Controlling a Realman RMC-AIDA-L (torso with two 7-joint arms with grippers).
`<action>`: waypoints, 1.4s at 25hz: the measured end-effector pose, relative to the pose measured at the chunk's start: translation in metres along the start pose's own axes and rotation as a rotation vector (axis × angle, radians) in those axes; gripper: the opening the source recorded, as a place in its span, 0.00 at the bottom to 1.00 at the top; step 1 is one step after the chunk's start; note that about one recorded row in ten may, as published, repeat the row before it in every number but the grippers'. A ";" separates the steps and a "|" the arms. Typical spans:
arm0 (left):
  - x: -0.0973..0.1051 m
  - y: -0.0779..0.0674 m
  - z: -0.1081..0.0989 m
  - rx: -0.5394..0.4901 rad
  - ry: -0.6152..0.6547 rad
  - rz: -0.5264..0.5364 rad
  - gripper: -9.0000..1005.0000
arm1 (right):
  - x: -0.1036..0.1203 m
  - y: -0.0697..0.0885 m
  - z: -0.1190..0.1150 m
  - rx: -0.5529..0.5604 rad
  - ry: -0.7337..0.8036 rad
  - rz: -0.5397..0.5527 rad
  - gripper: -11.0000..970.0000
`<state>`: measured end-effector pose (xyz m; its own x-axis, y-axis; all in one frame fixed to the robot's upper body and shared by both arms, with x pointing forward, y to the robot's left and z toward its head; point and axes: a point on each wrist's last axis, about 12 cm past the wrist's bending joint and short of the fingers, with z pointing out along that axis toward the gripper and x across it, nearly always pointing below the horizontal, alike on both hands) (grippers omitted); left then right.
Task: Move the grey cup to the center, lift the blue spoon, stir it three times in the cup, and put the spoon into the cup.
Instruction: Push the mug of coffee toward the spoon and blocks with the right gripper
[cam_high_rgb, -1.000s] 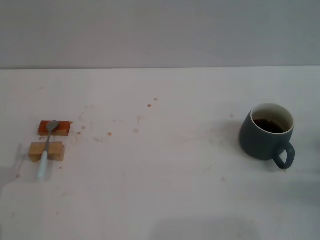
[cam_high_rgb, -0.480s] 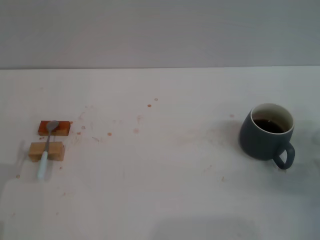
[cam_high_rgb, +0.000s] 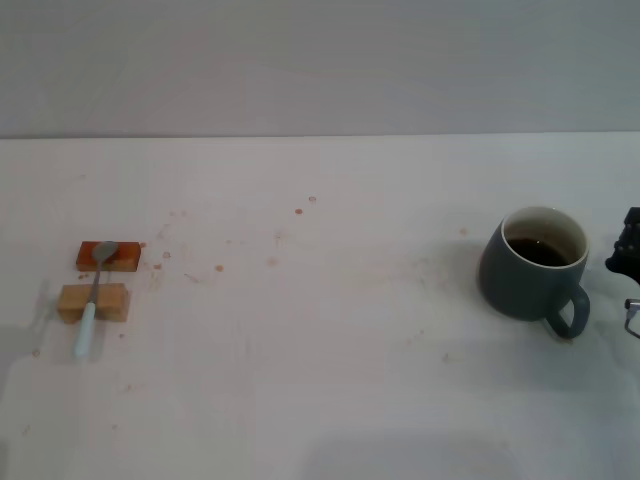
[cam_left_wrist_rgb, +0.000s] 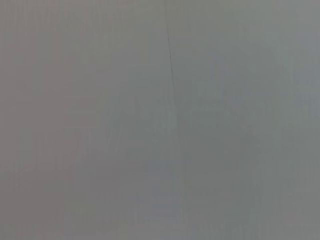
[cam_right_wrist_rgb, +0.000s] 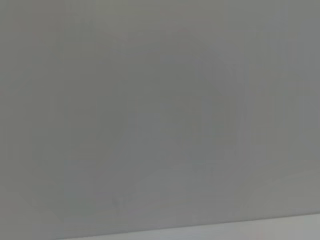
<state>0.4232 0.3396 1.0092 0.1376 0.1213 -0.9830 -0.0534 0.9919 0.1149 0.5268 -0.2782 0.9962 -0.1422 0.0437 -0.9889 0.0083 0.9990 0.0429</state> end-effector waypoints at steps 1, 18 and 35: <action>0.000 0.000 0.000 0.000 0.000 0.000 0.84 | 0.000 0.001 0.000 -0.006 0.001 -0.001 0.01; 0.000 -0.003 0.002 0.011 -0.004 -0.004 0.84 | 0.003 0.032 -0.001 -0.143 0.025 -0.010 0.01; -0.002 -0.005 0.004 0.014 -0.014 -0.009 0.84 | 0.000 0.072 -0.001 -0.305 0.036 -0.012 0.01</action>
<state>0.4269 0.3348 1.0111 0.1518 0.1123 -0.9820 -0.0387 0.9934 0.1076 0.5265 -0.2067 0.9995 -0.1750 0.0264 -0.9842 -0.2900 0.9539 0.0771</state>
